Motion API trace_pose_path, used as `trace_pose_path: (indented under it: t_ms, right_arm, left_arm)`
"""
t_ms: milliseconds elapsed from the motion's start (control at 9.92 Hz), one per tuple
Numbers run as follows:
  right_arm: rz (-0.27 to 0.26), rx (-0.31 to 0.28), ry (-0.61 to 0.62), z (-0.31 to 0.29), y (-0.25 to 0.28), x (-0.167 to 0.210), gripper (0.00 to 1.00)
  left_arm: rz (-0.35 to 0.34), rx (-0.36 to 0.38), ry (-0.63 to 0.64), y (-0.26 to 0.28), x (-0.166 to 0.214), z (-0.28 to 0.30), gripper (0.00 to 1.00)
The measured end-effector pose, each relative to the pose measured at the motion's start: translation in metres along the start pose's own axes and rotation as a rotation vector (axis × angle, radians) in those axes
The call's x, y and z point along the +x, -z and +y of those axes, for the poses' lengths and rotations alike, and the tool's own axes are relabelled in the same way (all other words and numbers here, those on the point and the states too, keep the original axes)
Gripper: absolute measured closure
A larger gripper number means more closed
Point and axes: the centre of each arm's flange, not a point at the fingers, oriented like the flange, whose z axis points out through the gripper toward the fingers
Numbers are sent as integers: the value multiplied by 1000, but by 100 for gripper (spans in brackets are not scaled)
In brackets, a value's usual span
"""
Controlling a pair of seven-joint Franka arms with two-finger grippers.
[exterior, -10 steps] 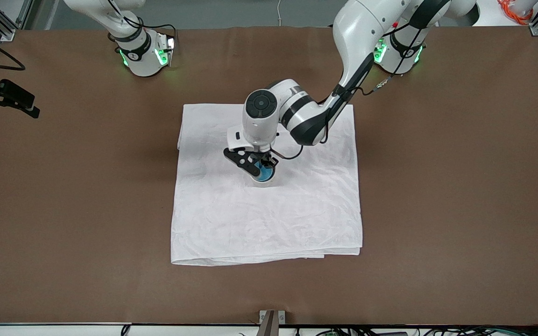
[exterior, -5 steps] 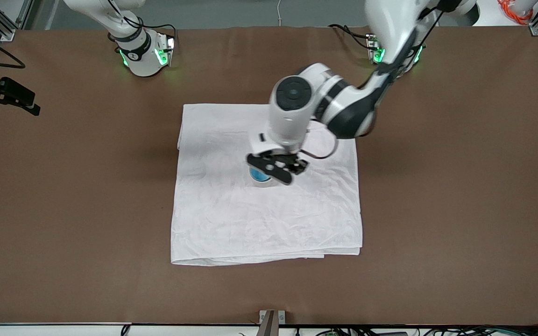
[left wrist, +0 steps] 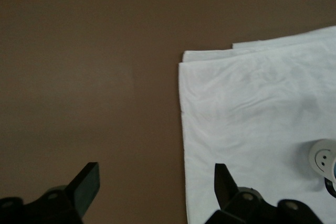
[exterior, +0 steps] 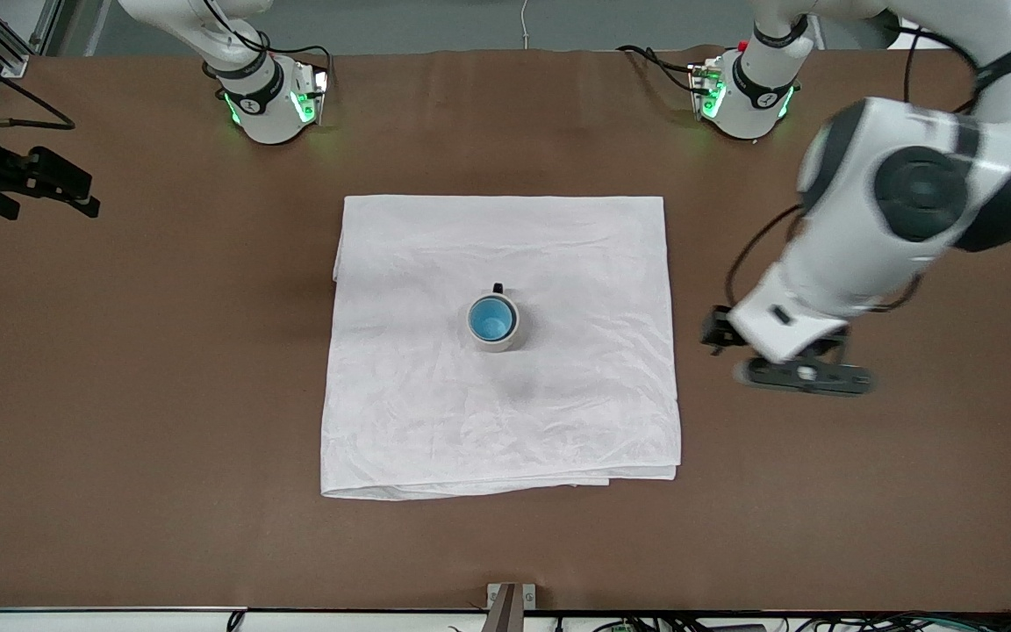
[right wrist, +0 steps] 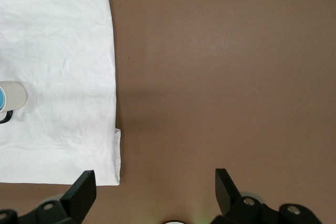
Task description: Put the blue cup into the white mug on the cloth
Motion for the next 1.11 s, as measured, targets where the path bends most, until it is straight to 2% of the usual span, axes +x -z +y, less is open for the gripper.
trace_pose_path:
  t_ms: [202,605,806,1109]
  right_arm:
    - [-1,-1,1,12,0,0,0]
    - [3,0,5,29,2,0,0]
    - [1,0,7,28,2,-1,0]
    - [-1,0,8,27,2,-1,0]
  left_arm:
    - [-30,-17,129,14,2,-85,0]
    - [-1,10,87,55,-15,-188,0]
    - [-4,8,88,80,-36,-194,0]
    - [-12,-1,82,86,-64,-185,0]
